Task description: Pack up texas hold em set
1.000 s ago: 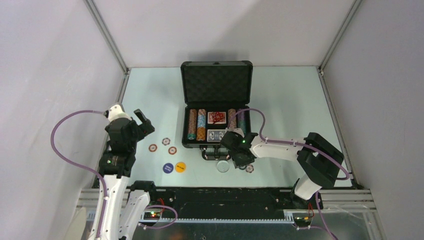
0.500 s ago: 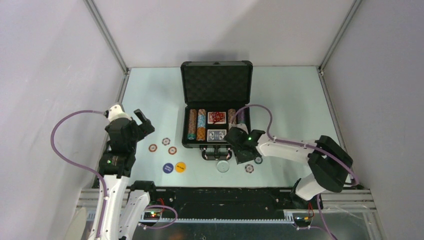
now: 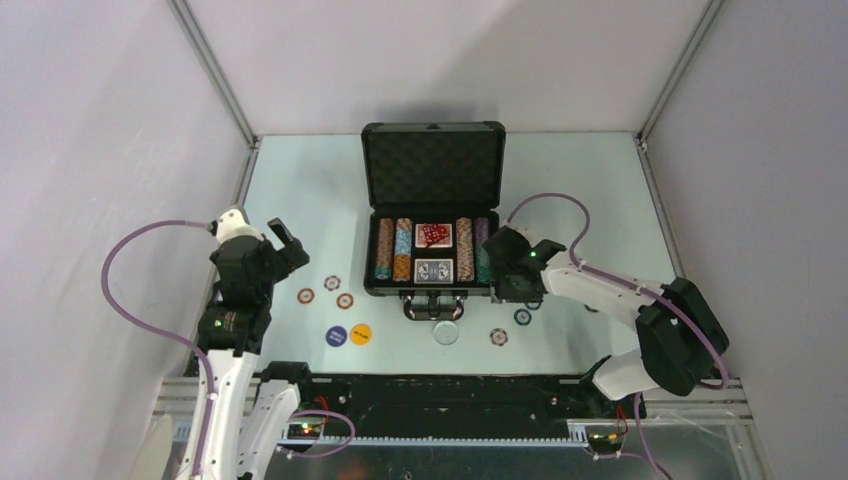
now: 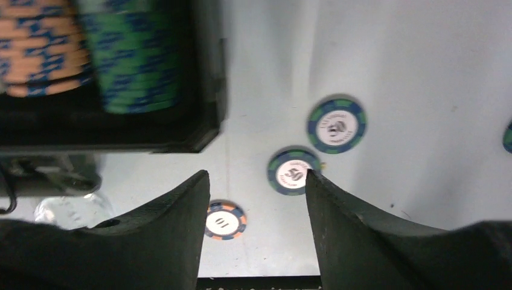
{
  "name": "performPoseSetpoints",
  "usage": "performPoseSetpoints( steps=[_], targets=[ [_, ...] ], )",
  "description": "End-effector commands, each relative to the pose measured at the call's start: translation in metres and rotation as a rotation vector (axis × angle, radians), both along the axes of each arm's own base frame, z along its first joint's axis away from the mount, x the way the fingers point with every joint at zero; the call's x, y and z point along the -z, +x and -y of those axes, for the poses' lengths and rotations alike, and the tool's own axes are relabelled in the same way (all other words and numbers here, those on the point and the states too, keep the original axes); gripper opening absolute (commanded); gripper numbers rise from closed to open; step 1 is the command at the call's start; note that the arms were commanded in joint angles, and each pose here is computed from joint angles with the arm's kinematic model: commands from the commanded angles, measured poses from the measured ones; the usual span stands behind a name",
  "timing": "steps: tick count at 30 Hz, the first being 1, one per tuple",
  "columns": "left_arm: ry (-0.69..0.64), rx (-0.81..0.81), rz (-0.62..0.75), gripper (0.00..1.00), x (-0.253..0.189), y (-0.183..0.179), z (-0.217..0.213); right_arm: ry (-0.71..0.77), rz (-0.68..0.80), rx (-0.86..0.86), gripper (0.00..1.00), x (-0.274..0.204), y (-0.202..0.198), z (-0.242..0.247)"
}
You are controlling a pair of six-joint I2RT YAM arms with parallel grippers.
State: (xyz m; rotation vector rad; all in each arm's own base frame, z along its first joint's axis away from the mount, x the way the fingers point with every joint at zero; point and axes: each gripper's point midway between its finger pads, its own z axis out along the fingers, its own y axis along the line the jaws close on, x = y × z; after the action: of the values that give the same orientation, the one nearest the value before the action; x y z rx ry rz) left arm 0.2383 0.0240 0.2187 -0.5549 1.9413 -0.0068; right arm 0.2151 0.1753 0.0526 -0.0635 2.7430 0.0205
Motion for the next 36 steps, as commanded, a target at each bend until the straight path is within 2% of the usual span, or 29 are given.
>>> performPoseSetpoints(
  steps=[1, 26, 36],
  targets=[
    [0.019, -0.009, 0.018, 0.98, -0.005, 0.001, -0.004, 0.032, 0.003, 0.118, 0.67, 0.001, 0.000, 0.024],
    [0.015, -0.002, 0.015, 0.98, -0.004, 0.003, -0.003, 0.044, -0.089, 0.221, 0.65, 0.052, -0.017, 0.038],
    [0.015, 0.002, 0.012, 0.98, -0.004, 0.003, -0.002, 0.048, -0.124, 0.225, 0.59, 0.058, -0.028, 0.041]
  ],
)
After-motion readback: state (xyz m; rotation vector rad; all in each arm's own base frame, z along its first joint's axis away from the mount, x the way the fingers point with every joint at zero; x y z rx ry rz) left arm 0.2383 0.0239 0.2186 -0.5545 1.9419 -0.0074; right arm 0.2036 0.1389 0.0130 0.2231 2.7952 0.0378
